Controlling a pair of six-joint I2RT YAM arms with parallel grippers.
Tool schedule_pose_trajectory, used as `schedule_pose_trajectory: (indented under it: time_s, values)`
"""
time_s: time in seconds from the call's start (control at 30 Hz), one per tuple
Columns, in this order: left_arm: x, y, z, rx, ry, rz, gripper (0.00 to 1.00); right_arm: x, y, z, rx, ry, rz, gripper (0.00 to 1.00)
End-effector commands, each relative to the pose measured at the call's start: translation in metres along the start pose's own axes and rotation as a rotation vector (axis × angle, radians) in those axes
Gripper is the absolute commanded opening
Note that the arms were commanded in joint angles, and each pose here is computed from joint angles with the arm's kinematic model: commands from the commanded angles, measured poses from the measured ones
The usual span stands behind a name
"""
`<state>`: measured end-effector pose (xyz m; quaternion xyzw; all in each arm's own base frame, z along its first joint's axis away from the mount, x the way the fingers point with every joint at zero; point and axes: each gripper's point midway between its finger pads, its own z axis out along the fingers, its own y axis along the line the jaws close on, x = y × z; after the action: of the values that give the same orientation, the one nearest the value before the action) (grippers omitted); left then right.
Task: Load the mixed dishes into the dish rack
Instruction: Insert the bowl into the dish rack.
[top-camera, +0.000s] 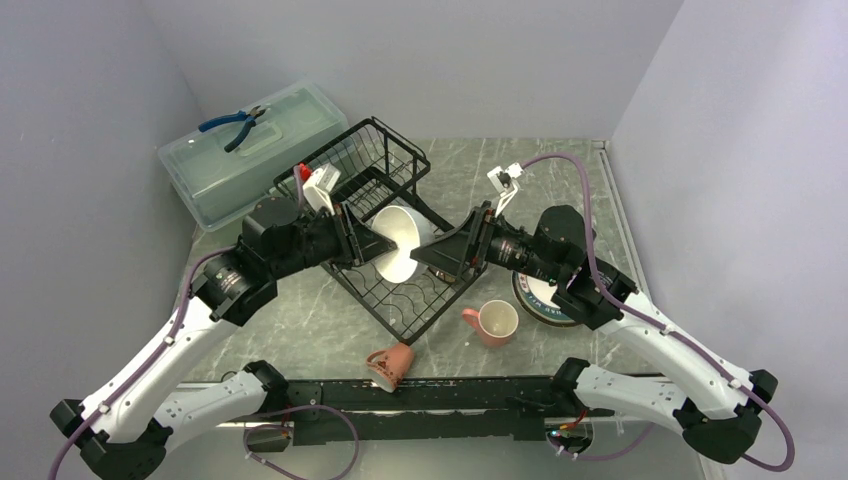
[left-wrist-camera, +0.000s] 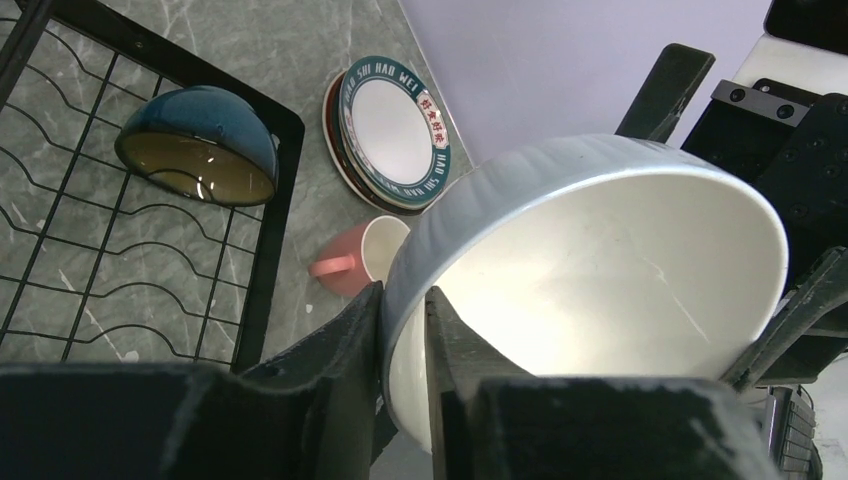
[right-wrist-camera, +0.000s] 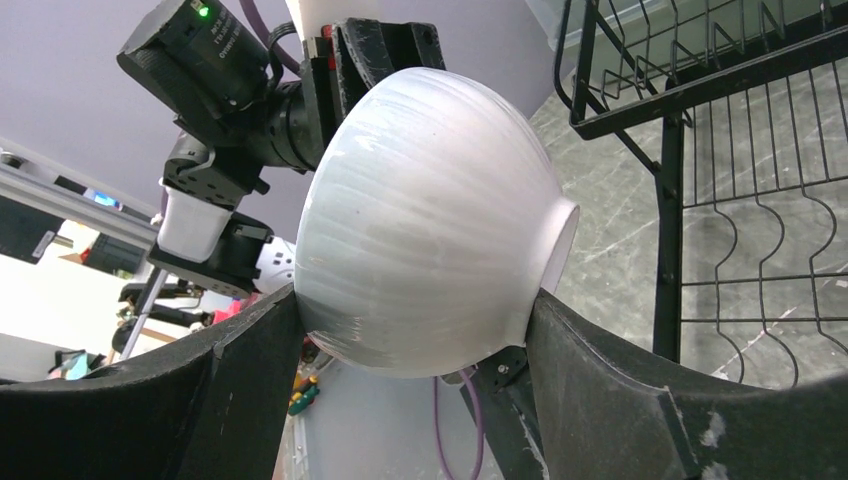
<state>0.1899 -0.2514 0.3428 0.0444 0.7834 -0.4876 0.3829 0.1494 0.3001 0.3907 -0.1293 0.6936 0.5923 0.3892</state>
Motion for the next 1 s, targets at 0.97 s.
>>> schedule_pose_trajectory:
  time_s: [0.97]
  values:
    - [-0.004, 0.02, 0.0, -0.113, -0.013, 0.052, 0.56, -0.041, -0.002, -0.005, 0.103, -0.094, -0.121, 0.0]
